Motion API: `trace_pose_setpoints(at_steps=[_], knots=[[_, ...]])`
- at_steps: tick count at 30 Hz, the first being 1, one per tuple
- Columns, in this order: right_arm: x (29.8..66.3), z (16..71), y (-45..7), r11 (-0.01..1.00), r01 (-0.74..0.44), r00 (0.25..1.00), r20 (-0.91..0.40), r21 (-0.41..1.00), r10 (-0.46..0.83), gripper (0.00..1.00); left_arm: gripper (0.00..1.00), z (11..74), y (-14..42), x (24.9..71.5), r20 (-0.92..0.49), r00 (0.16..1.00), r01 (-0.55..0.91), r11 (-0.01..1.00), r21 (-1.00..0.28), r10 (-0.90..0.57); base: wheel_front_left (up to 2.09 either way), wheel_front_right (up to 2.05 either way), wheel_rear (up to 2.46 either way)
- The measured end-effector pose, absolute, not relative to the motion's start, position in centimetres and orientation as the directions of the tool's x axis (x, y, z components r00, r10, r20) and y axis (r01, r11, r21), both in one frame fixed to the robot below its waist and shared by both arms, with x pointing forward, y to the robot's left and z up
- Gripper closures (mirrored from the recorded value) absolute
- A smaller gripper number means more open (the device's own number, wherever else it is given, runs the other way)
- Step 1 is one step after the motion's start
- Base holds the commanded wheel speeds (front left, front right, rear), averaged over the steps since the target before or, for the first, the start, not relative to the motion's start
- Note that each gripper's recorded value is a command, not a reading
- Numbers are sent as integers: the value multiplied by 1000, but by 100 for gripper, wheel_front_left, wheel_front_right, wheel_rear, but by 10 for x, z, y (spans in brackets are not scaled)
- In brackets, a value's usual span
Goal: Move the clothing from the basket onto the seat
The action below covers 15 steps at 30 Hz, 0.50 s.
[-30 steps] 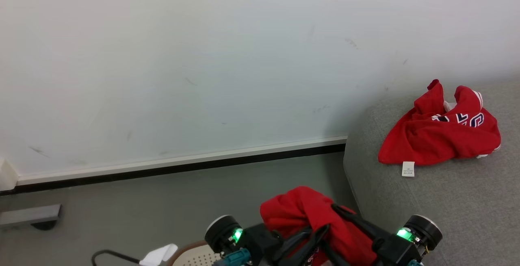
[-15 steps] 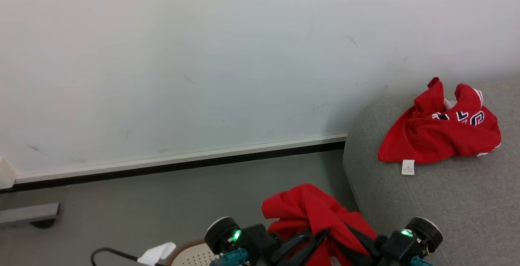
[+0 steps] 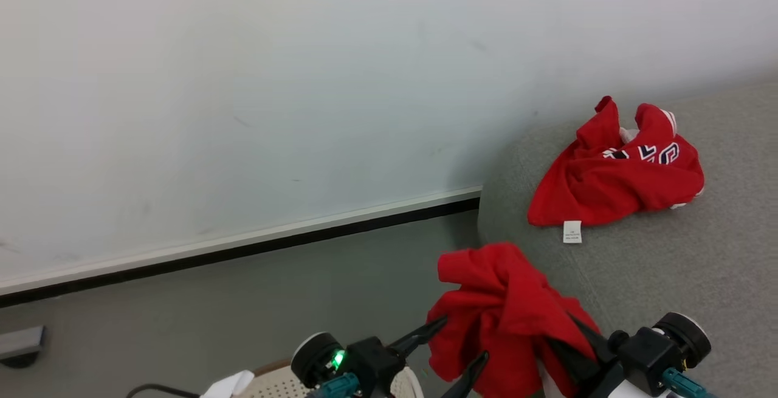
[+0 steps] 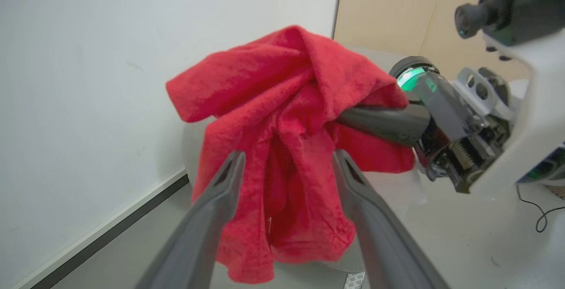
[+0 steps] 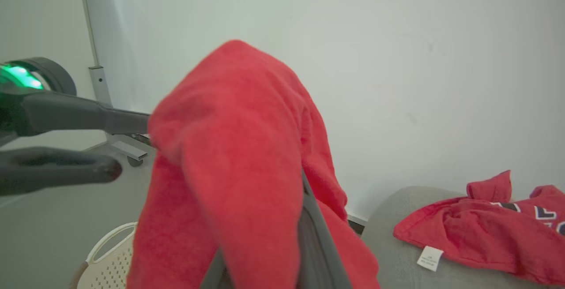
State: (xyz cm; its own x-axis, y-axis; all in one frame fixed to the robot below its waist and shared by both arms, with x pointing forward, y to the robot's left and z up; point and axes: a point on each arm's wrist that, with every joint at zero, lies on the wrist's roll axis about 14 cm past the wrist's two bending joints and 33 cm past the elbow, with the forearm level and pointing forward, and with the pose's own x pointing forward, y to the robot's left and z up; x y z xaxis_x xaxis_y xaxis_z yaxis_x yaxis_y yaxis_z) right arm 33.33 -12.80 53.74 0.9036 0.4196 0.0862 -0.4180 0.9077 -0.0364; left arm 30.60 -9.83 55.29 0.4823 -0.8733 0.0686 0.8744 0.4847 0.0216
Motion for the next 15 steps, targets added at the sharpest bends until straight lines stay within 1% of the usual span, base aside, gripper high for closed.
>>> trace_pose_setpoints(at_steps=[9, 15], knots=[[314, 540, -194, 973, -226, 969, 87, -54, 230, 100, 0, 545, -132, 298, 60, 388, 921, 388, -1, -920, 0, 0, 0], [298, 537, -227, 992, -117, 990, 69, -55, 120, 100, 0, 539, -152, 292, 55, 325, 946, 324, -22, -944, 0, 0, 0]])
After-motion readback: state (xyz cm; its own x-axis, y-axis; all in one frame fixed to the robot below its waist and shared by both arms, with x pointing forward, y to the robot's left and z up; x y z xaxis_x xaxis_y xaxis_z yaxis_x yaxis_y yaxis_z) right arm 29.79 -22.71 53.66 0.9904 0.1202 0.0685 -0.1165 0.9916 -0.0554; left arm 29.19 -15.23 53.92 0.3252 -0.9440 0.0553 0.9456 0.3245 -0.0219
